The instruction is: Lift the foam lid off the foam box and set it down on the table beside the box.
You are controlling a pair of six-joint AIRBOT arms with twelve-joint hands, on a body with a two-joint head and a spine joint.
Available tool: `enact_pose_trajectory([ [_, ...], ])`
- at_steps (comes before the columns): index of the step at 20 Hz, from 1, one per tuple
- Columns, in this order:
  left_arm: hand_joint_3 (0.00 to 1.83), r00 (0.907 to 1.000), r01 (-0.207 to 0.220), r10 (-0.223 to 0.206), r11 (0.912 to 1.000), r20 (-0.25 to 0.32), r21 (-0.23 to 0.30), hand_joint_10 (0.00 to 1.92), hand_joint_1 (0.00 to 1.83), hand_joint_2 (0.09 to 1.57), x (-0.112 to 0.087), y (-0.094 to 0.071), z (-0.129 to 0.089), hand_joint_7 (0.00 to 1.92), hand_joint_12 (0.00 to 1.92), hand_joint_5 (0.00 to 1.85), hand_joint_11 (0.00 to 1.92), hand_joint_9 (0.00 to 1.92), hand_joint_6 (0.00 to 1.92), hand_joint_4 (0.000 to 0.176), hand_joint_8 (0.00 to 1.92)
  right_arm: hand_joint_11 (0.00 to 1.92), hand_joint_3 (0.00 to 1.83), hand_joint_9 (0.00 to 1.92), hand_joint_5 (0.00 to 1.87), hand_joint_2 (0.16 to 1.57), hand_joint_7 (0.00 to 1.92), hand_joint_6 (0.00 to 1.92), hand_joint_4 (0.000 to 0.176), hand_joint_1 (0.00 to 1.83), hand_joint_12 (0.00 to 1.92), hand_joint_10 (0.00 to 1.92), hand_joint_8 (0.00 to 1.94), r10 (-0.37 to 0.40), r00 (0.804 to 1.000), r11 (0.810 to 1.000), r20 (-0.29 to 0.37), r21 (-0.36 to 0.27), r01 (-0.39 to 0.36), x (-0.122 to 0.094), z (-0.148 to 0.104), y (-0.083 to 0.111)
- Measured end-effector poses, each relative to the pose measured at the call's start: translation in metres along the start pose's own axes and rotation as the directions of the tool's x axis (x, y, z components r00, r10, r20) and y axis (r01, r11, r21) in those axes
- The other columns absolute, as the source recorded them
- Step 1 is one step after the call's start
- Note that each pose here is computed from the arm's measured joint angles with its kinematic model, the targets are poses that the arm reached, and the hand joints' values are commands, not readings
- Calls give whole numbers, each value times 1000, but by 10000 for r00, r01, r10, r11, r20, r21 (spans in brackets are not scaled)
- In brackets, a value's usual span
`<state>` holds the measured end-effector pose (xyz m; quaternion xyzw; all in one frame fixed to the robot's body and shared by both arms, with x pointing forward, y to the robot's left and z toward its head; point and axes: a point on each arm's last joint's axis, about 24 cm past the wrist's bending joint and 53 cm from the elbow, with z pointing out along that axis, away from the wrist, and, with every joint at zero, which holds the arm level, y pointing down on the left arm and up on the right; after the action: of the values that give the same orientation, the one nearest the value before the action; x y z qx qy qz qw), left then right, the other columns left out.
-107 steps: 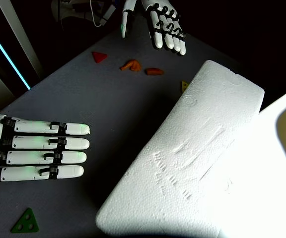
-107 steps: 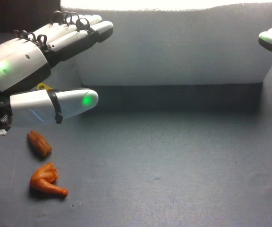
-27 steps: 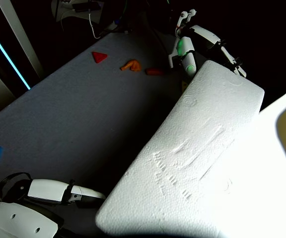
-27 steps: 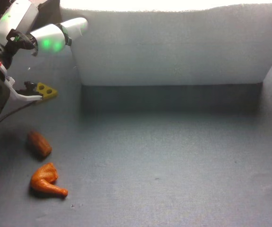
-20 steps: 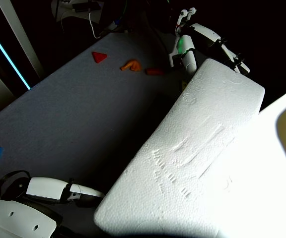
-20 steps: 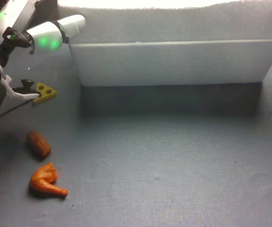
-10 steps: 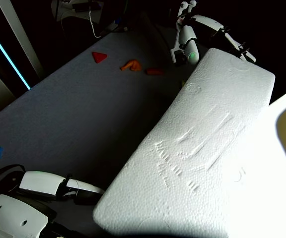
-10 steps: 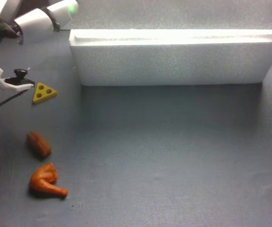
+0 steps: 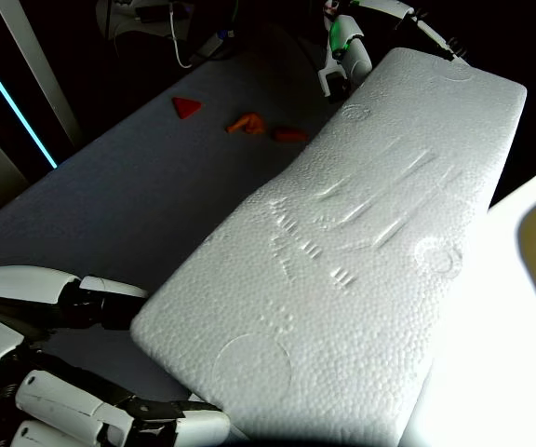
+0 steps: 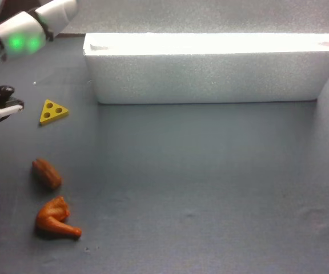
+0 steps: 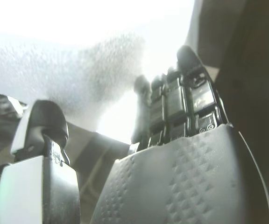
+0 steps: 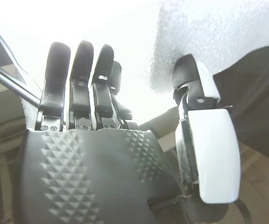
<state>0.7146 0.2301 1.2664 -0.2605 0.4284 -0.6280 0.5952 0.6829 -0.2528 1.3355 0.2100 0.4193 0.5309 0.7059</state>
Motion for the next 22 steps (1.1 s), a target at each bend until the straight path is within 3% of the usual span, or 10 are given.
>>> enact_pose_trajectory([
  [1, 0, 10000, -53, 53, 10000, -30, -12, 10, 548, 1084, 0, -1, -3, 106, 898, 432, 0, 15, 7, 0, 0, 0, 4, 0, 0, 1247, 15, 1161, 0, 593, 1921, 1195, 1021, -48, 10000, 9999, -1, -94, 48, -1, -2, 3],
  [2, 1, 9999, -91, 91, 10000, -55, -23, 1, 530, 1087, 1, -2, -7, 33, 557, 425, 0, 2, 3, 0, 0, 0, 3, 0, 0, 1248, 60, 1077, 0, 598, 1921, 1324, 1055, -107, 9999, 9996, 13, -260, 108, -2, -5, 9],
  [4, 0, 9996, -270, 270, 9996, -116, 28, 10, 484, 1120, 0, -5, -13, 104, 683, 417, 0, 27, 1, 0, 5, 10, 2, 16, 0, 1252, 49, 1150, 0, 598, 1921, 1397, 1127, -156, 9999, 9992, -66, -373, 153, 0, -12, 13],
  [5, 0, 9994, -306, 307, 9995, -129, 39, 5, 502, 1132, 0, -6, -16, 117, 631, 416, 0, 15, 1, 4, 2, 1, 1, 2, 0, 1252, 9, 1102, 0, 577, 1921, 1309, 1075, -192, 9997, 9991, -124, -384, 187, 1, -15, 13],
  [8, 1, 9990, -356, 359, 9993, -282, 111, 0, 494, 1137, 4, -12, -26, 123, 23, 414, 0, 0, 19, 22, 5, 0, 2, 0, 0, 1263, 0, 881, 0, 574, 1791, 682, 571, -280, 9991, 9992, -303, -289, 271, 4, -28, 13],
  [10, 1, 9983, -478, 484, 9987, -331, 179, 0, 456, 1138, 5, -17, -30, 131, 0, 408, 0, 0, 16, 39, 4, 0, 0, 0, 0, 1259, 46, 707, 0, 550, 1510, 479, 353, -338, 9987, 9991, -389, -275, 328, 5, -35, 15],
  [12, 7, 9977, -565, 576, 9979, -358, 306, 0, 446, 1154, 5, -21, -34, 122, 0, 406, 0, 0, 14, 21, 0, 0, 0, 0, 3, 1248, 65, 749, 0, 556, 1309, 342, 210, -345, 9983, 9991, -480, -274, 332, 7, -40, 16],
  [14, 2, 9979, -556, 566, 9979, -323, 322, 2, 412, 1147, 4, -21, -34, 125, 2, 395, 5, 5, 9, 4, 2, 0, 0, 0, 13, 1251, 121, 795, 0, 560, 1321, 402, 163, -341, 9982, 9991, -498, -256, 328, 8, -41, 15],
  [17, 1, 9972, -578, 585, 9982, -465, 173, 0, 406, 1143, 8, -22, -42, 61, 0, 370, 0, 0, 0, 7, 0, 0, 0, 0, 92, 1233, 163, 523, 0, 555, 1387, 509, 71, -388, 9970, 9992, -675, -106, 382, 11, -49, 13],
  [22, 0, 9942, -720, 729, 9973, -787, 147, 0, 419, 1143, 14, -27, -58, 54, 0, 359, 0, 0, 0, 0, 1, 0, 0, 0, 99, 1244, 150, 430, 0, 525, 1146, 366, 17, -485, 9931, 9986, -1063, 167, 505, 16, -64, 10],
])
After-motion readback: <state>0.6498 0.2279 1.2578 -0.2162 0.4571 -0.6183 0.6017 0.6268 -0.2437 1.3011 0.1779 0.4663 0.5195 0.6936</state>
